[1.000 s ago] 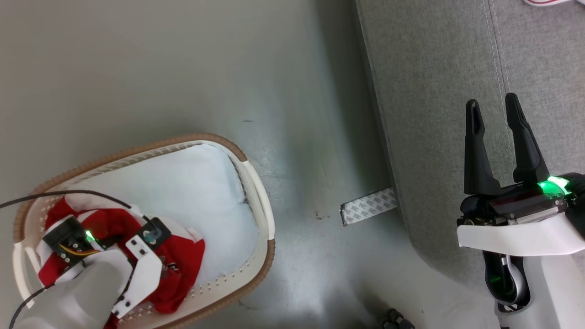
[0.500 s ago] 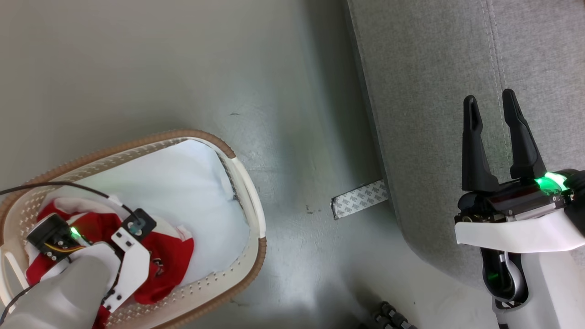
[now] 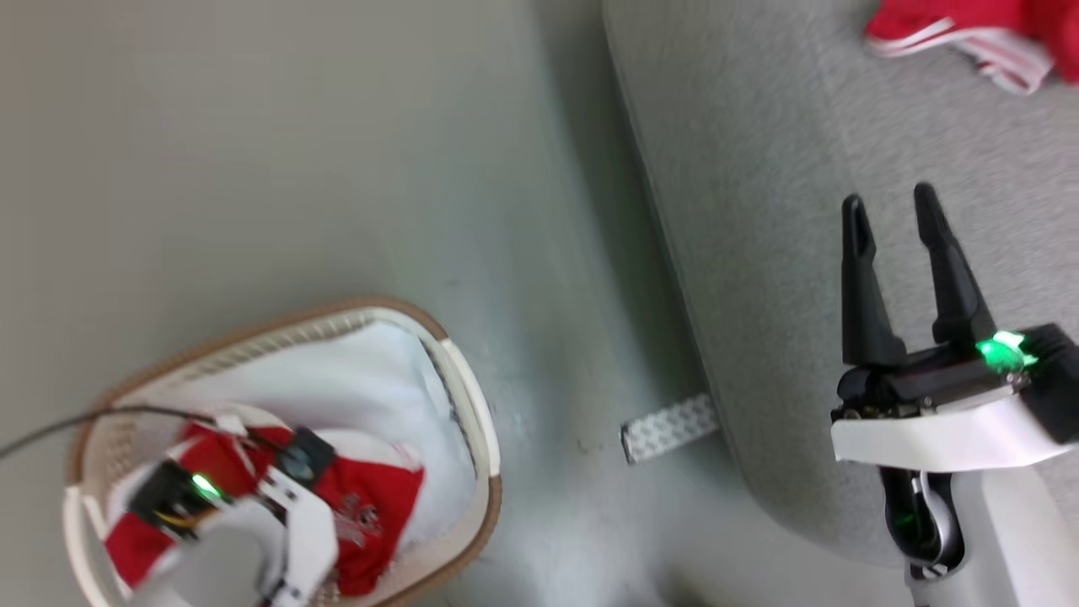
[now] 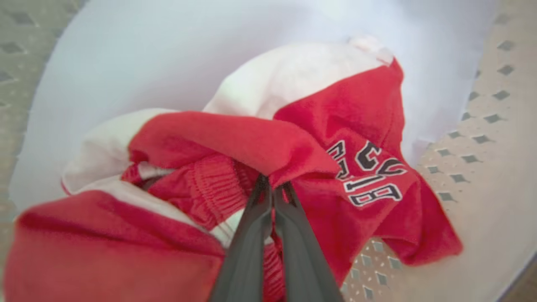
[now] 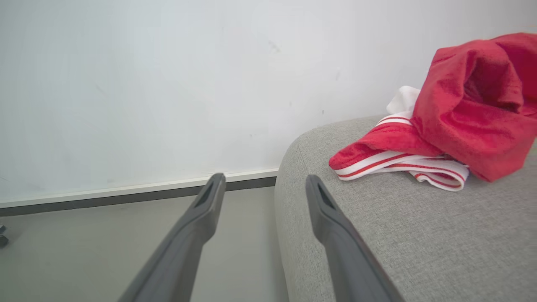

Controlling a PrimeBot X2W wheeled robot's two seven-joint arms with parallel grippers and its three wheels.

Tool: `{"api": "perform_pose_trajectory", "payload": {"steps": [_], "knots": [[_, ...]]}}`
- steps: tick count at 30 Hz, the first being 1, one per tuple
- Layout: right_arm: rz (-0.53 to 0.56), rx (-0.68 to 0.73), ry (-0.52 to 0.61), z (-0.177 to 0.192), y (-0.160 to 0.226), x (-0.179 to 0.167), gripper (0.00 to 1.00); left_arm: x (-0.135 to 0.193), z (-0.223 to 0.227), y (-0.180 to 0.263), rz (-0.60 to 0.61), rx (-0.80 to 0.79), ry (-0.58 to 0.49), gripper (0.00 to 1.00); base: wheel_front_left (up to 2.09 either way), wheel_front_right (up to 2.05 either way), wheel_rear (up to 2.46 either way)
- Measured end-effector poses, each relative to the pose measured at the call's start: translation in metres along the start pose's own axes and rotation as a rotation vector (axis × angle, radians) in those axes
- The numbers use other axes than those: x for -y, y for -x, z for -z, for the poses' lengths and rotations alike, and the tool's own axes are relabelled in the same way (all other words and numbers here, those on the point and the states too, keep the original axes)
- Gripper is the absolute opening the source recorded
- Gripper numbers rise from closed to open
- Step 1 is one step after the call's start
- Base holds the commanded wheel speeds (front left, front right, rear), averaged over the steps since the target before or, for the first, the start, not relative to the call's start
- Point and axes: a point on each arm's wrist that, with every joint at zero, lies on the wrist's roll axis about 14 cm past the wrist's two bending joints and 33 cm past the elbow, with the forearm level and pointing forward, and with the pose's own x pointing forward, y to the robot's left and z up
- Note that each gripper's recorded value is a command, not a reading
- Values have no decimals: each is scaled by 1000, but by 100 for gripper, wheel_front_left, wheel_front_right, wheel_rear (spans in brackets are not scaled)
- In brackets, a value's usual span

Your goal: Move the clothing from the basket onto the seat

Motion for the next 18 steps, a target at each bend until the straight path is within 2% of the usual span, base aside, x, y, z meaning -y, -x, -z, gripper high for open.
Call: {"api": "perform_pose_trajectory", "payload": {"steps": [6, 18], "knots": [[-10, 61, 1, -31, 20, -6, 100, 22, -29, 36, -28, 116, 20, 0, 0, 0, 0], [-63, 163, 0, -76, 64, -19, 100, 30, -108, 126, -174, 465, 133, 0, 0, 0, 0]]}}
